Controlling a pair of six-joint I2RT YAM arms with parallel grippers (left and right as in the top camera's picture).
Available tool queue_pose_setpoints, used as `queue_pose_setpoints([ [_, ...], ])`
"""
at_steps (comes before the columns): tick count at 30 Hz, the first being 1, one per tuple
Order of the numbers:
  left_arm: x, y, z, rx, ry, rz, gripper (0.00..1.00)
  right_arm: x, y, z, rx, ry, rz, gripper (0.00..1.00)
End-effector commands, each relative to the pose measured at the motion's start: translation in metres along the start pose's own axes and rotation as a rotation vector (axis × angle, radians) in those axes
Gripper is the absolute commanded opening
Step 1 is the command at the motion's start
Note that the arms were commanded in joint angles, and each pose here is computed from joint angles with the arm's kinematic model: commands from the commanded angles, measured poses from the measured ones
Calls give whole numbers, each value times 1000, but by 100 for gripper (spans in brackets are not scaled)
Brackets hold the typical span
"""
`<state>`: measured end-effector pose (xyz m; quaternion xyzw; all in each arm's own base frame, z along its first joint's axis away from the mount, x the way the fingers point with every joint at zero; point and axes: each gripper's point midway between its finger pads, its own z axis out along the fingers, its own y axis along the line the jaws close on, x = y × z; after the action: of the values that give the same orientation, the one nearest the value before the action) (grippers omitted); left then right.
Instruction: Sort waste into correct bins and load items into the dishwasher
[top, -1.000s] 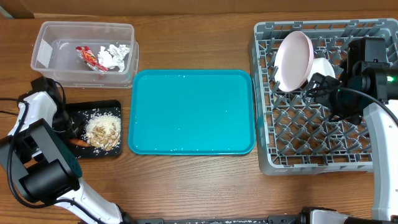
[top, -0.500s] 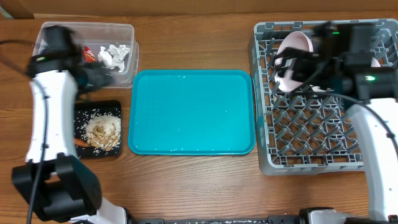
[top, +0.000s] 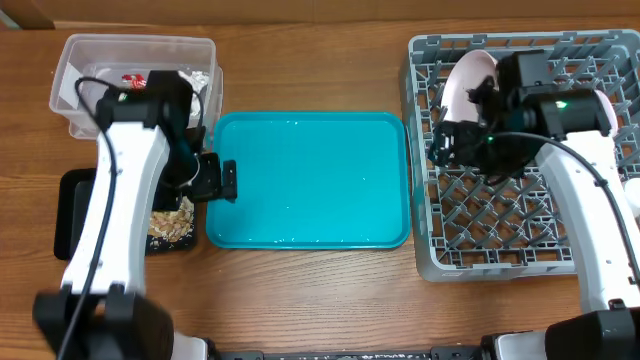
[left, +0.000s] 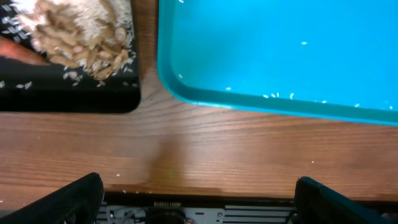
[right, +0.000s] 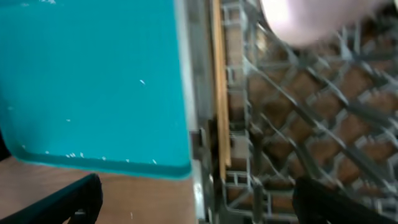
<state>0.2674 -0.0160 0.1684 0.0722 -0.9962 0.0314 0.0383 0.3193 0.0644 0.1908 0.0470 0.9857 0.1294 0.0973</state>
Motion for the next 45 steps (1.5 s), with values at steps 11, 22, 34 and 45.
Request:
queue_pose_setpoints([
  [11,67,13,-64,89,-774,33,100,45,-35,-44,6,-475,47,100],
  [22,100,15,-86,129,-953,48,100,82,-33,-98,-20,-736,26,100],
  [34,109,17,-72,118,-886,44,100,82,-33,-97,-19,-733,26,100],
  [45,109,17,-72,118,-886,44,99,83,-38,-97,9,-812,-20,100],
])
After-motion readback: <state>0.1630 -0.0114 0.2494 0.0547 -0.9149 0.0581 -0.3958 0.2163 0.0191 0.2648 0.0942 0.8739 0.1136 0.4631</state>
